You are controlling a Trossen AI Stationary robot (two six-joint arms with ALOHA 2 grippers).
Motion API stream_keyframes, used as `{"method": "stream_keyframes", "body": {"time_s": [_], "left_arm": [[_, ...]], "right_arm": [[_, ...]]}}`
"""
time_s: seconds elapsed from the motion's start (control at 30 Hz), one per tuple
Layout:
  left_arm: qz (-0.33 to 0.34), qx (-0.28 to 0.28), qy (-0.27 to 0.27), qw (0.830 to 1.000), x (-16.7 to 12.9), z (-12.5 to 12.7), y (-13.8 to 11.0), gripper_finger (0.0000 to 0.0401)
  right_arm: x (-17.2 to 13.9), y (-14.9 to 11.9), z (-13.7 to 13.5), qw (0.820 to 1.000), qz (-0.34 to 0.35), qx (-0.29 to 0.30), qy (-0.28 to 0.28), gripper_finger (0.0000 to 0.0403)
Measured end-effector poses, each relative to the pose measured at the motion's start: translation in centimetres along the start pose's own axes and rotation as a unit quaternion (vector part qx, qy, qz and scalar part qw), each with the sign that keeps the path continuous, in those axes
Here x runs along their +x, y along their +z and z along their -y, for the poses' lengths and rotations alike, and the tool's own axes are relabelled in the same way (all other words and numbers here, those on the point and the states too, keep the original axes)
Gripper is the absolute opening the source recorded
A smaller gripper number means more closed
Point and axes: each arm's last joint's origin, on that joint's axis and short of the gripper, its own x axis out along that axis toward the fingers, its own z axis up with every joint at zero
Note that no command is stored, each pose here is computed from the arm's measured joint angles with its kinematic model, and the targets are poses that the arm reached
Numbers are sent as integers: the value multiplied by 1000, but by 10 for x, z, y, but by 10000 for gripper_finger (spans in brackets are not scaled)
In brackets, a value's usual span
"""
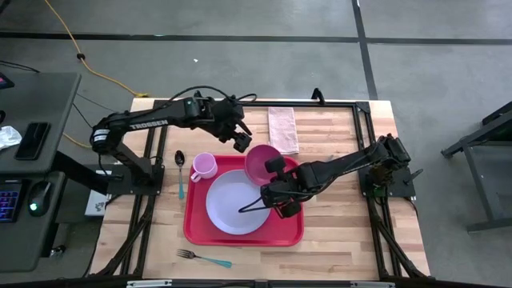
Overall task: Set up tray
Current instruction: Put the red bowl on top of the blue plate
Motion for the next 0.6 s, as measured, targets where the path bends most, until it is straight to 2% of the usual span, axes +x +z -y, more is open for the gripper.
{"method": "stream_keyframes", "body": {"time_s": [0.2,0.4,0.6], "left_arm": [[1,-12,-3,1000,0,0,0,348],[6,-7,-30,1000,0,7,0,348],[10,-11,-28,1000,0,7,1,348]], "right_arm": [[2,-1,5,1000,-2,5,1,0],[6,-3,15,1000,-8,16,-3,0],[8,-4,21,1000,-7,6,-5,0]]}}
